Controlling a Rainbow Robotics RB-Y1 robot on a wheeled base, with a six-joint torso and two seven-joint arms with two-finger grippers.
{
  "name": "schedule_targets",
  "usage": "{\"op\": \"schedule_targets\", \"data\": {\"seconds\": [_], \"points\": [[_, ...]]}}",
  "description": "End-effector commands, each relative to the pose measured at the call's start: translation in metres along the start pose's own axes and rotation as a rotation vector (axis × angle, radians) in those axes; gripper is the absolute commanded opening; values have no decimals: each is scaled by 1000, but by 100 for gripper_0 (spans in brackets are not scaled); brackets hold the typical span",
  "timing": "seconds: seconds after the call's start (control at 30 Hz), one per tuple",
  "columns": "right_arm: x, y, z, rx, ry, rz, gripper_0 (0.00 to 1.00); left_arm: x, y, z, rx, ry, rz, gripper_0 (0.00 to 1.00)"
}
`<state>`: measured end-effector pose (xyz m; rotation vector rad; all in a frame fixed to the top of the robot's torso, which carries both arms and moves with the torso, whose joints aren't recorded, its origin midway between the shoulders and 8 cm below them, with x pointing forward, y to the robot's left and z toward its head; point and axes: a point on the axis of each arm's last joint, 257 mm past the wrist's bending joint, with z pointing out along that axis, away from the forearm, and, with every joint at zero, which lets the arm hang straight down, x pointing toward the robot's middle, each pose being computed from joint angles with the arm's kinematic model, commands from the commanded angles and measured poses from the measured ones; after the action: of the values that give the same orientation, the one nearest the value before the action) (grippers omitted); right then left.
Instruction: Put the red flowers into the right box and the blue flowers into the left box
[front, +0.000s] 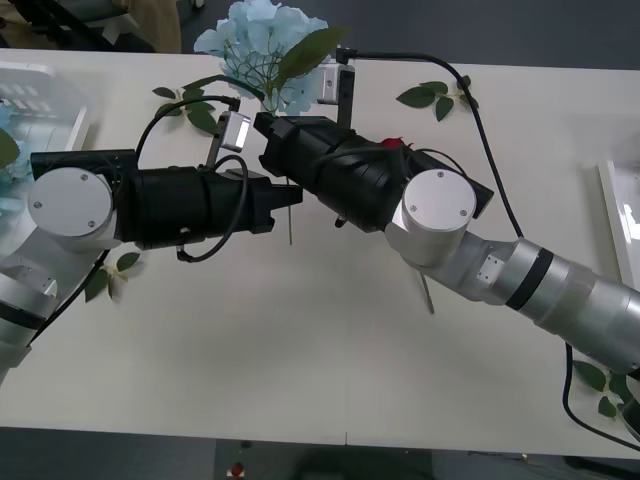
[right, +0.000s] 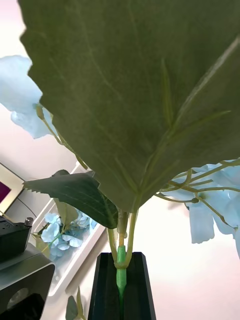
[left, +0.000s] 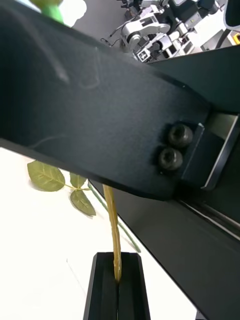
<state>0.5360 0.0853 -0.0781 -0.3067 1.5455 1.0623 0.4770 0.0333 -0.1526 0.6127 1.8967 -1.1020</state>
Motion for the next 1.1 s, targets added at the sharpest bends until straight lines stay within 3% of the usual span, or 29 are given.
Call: {"op": "schedule_targets", "data": {"seconds": [0.03, 0.1, 0.17, 0.23, 0.37, 0.63, 0.97, 1.1], "points": [[-17, 33, 13, -64, -23, 8, 0, -19, 6, -13, -25, -13, 34, 0], [-17, 30, 12, -62, -20, -3, 52, -20, 7, -18, -23, -10, 26, 0], [-16, 31, 12, -66, -15, -12, 81, -20, 10, -22, -28, -7, 23, 0], [-16, 30, 11, -70, -9, -21, 91, -20, 12, -25, -33, -2, 26, 0], [-13, 32, 9, -84, 9, -28, 99, -16, 24, -35, -64, 15, 31, 0], [-13, 32, 8, -89, 15, -23, 100, 2, 69, -91, -188, 100, 33, 0], [-10, 30, 5, -98, 38, -1, 100, 31, 106, -246, -357, 395, -5, 0], [-3, 22, -4, -106, 80, 31, 100, 37, 111, -299, -398, 454, -61, 0]]}}
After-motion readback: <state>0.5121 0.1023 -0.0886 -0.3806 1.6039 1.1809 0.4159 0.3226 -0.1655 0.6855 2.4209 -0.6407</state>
